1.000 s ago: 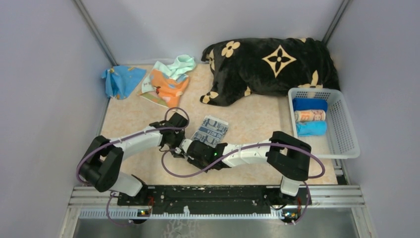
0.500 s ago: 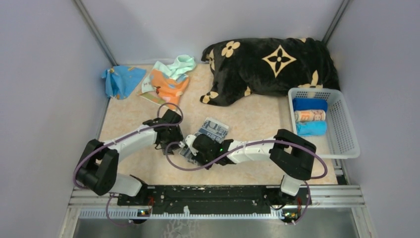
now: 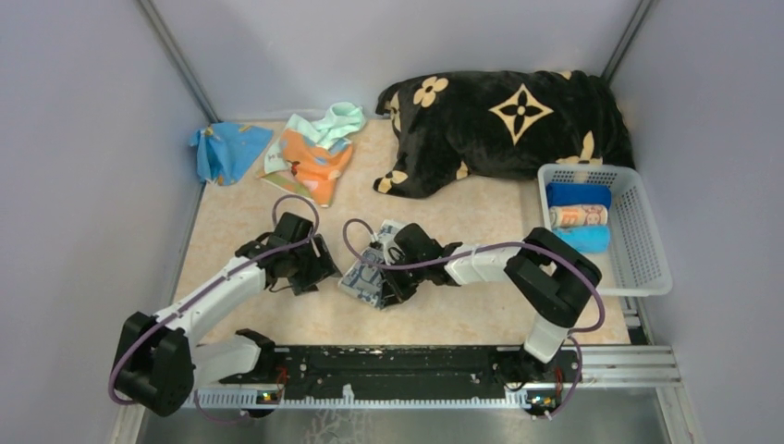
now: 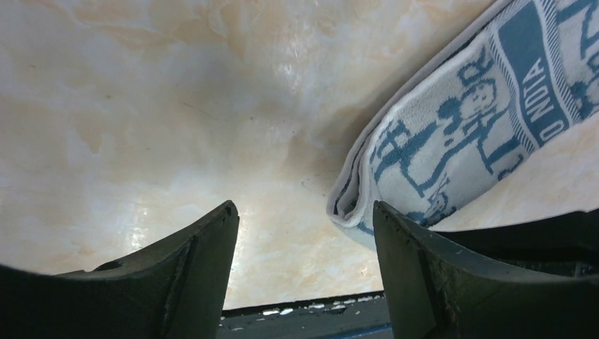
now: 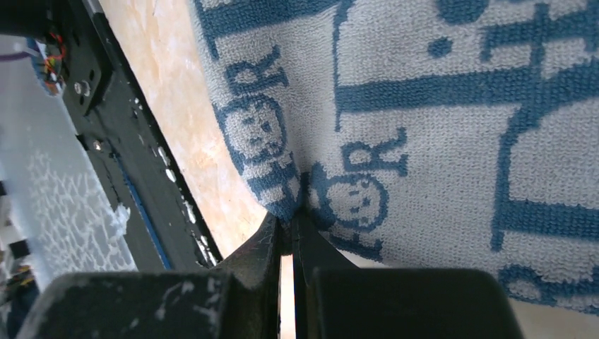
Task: Roll the towels
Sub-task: Roll the towel at the center of the board.
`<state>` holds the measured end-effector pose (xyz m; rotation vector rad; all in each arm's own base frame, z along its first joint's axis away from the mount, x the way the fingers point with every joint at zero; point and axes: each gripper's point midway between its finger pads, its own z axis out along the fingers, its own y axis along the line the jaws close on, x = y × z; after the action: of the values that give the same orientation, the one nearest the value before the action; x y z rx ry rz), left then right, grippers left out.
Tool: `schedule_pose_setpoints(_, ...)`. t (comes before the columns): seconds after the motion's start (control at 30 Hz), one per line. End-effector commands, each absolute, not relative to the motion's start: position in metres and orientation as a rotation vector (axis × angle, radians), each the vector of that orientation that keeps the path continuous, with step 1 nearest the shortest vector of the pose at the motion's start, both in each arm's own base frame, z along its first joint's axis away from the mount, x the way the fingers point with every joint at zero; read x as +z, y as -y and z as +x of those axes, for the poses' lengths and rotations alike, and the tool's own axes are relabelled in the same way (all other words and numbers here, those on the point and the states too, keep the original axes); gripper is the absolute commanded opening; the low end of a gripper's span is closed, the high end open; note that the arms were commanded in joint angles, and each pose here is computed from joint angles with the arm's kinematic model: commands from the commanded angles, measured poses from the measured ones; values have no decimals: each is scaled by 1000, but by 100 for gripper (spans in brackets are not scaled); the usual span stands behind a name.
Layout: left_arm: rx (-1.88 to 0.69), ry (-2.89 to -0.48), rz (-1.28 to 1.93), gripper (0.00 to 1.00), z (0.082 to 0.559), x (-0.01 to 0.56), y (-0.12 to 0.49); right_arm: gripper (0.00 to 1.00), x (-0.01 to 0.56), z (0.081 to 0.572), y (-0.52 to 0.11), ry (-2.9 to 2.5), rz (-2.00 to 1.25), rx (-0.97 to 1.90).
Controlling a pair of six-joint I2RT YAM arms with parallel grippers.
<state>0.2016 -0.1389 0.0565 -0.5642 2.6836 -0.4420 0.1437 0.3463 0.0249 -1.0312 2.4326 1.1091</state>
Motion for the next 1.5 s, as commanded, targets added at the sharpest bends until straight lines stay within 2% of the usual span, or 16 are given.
schedule_pose_setpoints(0.0,-626,-2719,-577,76,198,55,163,1,33,139,-354,-2446,-987,1273)
schedule_pose_setpoints(0.2,-661,-2766,-553,70,202,41,176,1,26,143,-351,-2499,-922,1306)
schedule_pose_setpoints(0.27,-624,-2779,-553,63,203,34,173,1,27,145,-349,-2507,-891,1329)
schedule_pose_setpoints(0.4,-545,-2809,-543,43,204,19,167,2,32,154,-344,-2506,-828,1365)
schedule_pose_setpoints(0.57,-487,-2812,-514,24,219,13,165,2,36,159,-349,-2503,-813,1383)
schedule_pose_setpoints(0.83,-389,-2835,-454,13,249,1,153,3,36,164,-358,-2537,-702,1480)
schedule_pose_setpoints(0.87,-376,-2832,-462,13,252,1,149,3,36,166,-357,-2548,-671,1490)
schedule_pose_setpoints(0.93,-370,-2806,-475,21,257,6,142,3,34,168,-354,-2559,-617,1509)
schedule_pose_setpoints(1.17,-419,-2719,-515,60,244,29,133,3,34,177,-347,-2560,-457,1597)
schedule_pose_setpoints(1.47,-574,-2738,-547,74,199,30,138,3,21,176,-342,-2592,-372,1636)
